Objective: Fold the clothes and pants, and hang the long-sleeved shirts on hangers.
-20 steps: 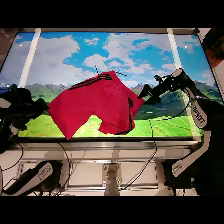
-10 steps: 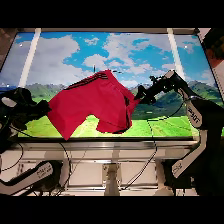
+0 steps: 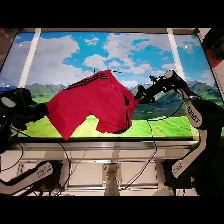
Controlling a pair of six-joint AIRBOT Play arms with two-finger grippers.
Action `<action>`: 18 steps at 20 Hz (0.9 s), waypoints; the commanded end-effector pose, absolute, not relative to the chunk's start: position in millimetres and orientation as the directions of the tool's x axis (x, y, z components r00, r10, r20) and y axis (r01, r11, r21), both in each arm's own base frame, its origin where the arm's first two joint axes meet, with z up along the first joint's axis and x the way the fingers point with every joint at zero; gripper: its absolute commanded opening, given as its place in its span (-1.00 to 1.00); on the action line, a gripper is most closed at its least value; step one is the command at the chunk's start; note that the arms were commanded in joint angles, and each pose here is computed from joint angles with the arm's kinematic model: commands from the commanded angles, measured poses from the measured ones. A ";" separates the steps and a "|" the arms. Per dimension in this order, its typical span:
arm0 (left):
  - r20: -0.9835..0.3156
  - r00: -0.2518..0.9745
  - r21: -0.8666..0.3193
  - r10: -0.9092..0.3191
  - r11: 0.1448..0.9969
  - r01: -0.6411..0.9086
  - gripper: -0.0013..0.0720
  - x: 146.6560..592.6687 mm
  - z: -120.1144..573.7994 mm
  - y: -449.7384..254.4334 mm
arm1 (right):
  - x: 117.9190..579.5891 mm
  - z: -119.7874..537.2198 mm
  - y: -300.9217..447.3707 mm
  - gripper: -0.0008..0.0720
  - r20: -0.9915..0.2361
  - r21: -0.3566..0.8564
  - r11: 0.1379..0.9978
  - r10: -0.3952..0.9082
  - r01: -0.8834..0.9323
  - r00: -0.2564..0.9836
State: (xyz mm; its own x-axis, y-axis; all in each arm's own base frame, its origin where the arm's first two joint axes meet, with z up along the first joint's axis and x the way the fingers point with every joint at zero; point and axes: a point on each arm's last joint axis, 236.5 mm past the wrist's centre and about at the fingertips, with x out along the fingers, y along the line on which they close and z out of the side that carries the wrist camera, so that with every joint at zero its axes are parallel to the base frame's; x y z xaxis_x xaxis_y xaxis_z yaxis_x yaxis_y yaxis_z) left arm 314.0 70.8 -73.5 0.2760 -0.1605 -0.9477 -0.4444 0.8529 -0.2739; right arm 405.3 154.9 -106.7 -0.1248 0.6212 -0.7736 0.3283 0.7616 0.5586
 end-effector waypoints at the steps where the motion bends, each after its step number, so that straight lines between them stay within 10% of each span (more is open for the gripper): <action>1: -0.917 0.349 -0.353 -0.195 0.806 -0.476 0.01 335.2 -74.0 64.5 | 406.5 -107.2 155.2 0.00 -0.775 0.559 0.762 0.620 0.327 -0.120; 3: -0.907 0.368 -0.376 -0.204 0.785 -0.492 -0.01 342.7 -78.1 63.9 | 406.4 -107.2 155.2 0.00 -0.775 0.559 0.762 0.620 0.327 -0.121; 6: -0.905 0.379 -0.377 -0.195 0.780 -0.499 -0.88 347.1 -81.8 66.7 | 407.1 -107.4 154.9 -0.62 -0.776 0.559 0.762 0.620 0.326 -0.117; 7: -0.902 0.389 -0.378 -0.188 0.780 -0.499 -0.93 349.8 -80.4 68.6 | 407.1 -107.3 155.0 -0.93 -0.776 0.559 0.762 0.620 0.326 -0.117; 18: -0.679 0.670 -0.519 -0.301 0.842 -0.148 -0.95 489.2 30.8 -53.7 | 431.5 -107.3 51.7 -0.93 -0.807 0.544 0.721 0.590 0.429 0.029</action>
